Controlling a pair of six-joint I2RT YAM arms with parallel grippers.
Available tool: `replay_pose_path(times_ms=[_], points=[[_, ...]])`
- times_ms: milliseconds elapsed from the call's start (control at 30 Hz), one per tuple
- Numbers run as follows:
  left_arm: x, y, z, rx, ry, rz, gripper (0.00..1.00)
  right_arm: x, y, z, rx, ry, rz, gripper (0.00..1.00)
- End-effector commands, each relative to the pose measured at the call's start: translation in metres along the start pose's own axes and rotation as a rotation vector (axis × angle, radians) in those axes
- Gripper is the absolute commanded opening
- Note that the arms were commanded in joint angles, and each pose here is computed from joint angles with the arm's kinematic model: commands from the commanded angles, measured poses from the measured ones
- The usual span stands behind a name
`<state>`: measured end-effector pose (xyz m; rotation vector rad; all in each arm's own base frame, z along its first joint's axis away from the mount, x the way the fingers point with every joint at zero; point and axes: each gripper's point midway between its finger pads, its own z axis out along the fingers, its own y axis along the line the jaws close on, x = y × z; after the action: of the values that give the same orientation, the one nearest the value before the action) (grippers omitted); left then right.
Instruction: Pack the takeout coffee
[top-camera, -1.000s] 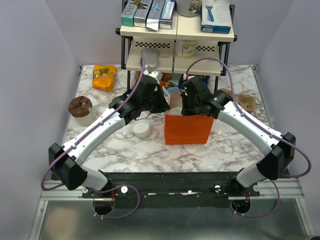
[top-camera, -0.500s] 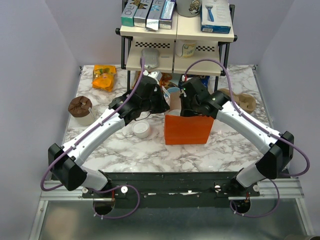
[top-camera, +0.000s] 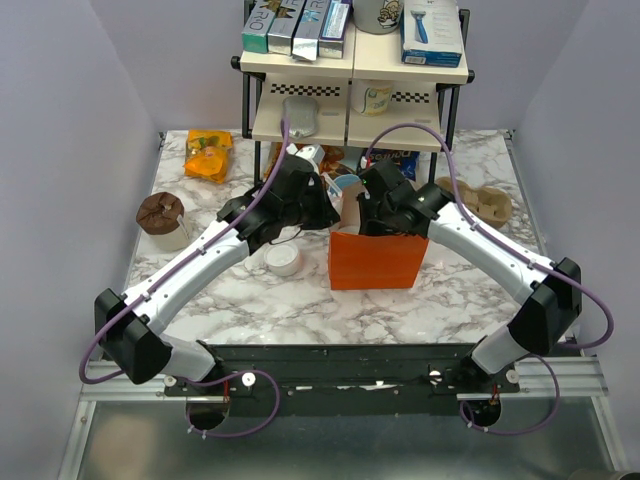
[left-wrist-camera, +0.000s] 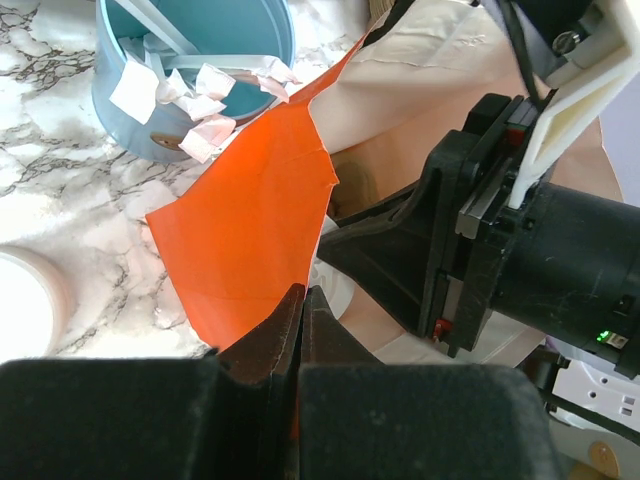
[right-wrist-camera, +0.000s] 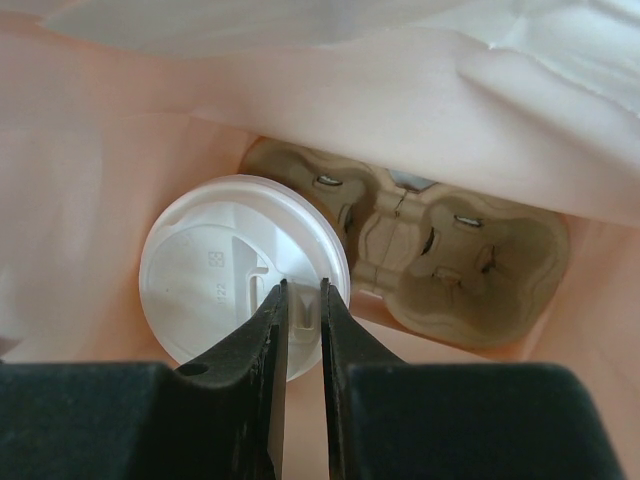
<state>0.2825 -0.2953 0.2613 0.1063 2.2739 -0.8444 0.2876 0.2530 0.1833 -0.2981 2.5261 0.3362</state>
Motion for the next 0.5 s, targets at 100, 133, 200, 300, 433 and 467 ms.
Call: replay_pose_path(times_ms=[100, 133, 200, 300, 433, 467], points=[[0.007, 0.002, -0.001, 0.004, 0.004, 0.005, 0.06, 0.022, 0.002, 0.014, -0.005, 0.071, 0.026, 0.01], [0.007, 0.002, -0.002, 0.004, 0.004, 0.003, 0.06, 0.024, 0.002, 0.015, -0.005, 0.071, 0.029, 0.01], [0.008, 0.001, -0.002, 0.006, 0.004, 0.003, 0.06, 0.023, 0.003, 0.016, -0.014, 0.061, 0.036, 0.01], [0.009, 0.002, -0.003, 0.006, 0.004, 0.003, 0.06, 0.027, 0.003, 0.019, -0.015, 0.069, 0.04, 0.01], [0.01, 0.002, -0.004, 0.004, 0.003, 0.003, 0.06, 0.03, 0.0, 0.023, 0.0, 0.073, 0.05, 0.01], [0.01, 0.001, -0.005, 0.006, 0.002, 0.004, 0.06, 0.032, -0.001, 0.023, 0.001, 0.075, 0.054, 0.01]])
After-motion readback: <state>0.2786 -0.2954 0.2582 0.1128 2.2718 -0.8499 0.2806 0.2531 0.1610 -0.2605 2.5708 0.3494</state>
